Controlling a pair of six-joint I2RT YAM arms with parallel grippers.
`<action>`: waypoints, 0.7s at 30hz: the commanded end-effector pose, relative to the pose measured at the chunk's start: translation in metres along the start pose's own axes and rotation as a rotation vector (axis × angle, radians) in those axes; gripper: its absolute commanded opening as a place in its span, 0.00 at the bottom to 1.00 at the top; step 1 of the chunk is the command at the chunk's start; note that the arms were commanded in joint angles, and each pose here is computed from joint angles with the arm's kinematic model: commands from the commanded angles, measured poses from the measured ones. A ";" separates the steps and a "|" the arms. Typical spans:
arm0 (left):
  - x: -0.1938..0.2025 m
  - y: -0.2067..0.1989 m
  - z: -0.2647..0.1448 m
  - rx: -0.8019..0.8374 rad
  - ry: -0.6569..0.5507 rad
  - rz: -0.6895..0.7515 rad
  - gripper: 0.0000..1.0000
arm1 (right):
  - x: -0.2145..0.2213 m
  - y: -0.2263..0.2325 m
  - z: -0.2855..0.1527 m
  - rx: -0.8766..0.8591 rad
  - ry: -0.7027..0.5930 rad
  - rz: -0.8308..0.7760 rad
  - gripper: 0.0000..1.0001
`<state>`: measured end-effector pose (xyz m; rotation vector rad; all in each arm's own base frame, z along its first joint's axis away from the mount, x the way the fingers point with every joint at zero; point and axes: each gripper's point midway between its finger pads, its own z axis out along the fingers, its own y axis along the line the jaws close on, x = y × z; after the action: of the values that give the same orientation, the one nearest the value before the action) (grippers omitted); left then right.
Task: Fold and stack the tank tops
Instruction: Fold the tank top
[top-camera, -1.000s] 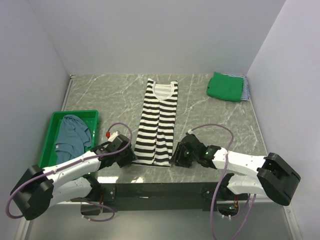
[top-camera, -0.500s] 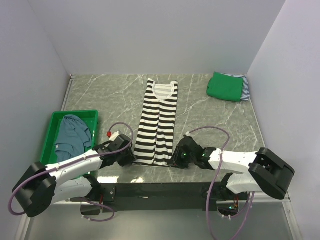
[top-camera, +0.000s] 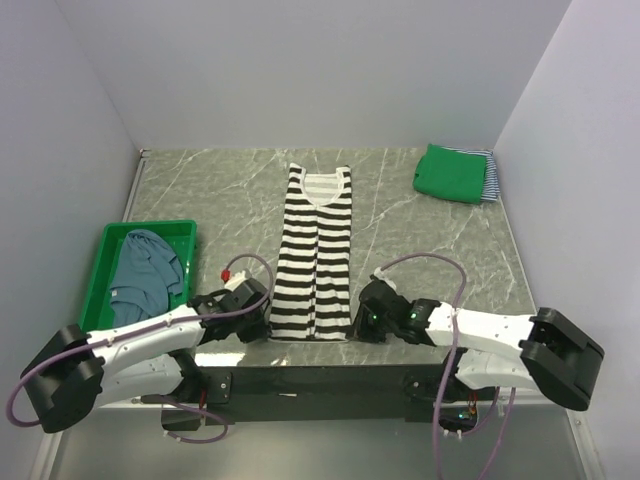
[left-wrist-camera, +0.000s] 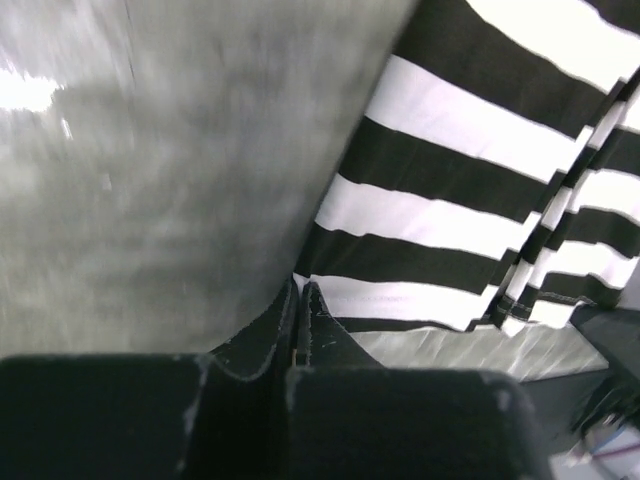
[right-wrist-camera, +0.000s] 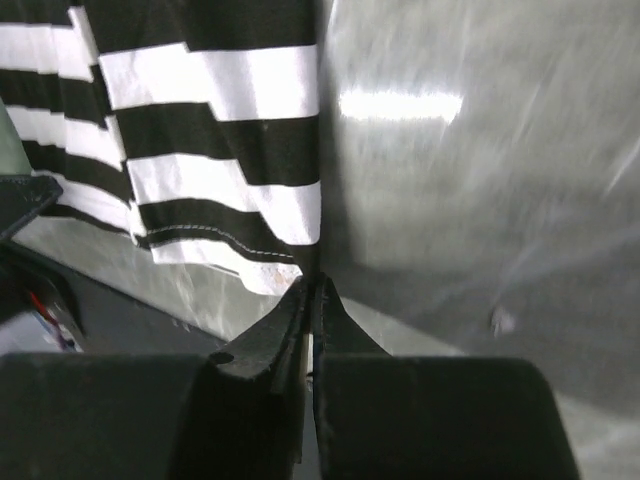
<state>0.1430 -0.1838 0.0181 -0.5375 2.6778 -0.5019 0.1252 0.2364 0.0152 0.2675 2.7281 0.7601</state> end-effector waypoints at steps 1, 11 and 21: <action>0.017 0.014 -0.011 -0.050 0.039 0.009 0.01 | 0.004 0.003 -0.016 0.027 -0.025 -0.081 0.00; 0.000 -0.042 -0.049 0.088 -0.045 -0.003 0.01 | -0.010 0.049 -0.053 -0.063 -0.105 -0.105 0.00; -0.097 -0.116 -0.058 0.185 -0.211 -0.031 0.01 | -0.094 0.086 -0.055 -0.095 -0.201 -0.078 0.00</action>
<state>0.1997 -0.2211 0.1141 -0.5915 2.5051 -0.6256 0.1729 0.2585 0.1132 0.2132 2.5492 0.7909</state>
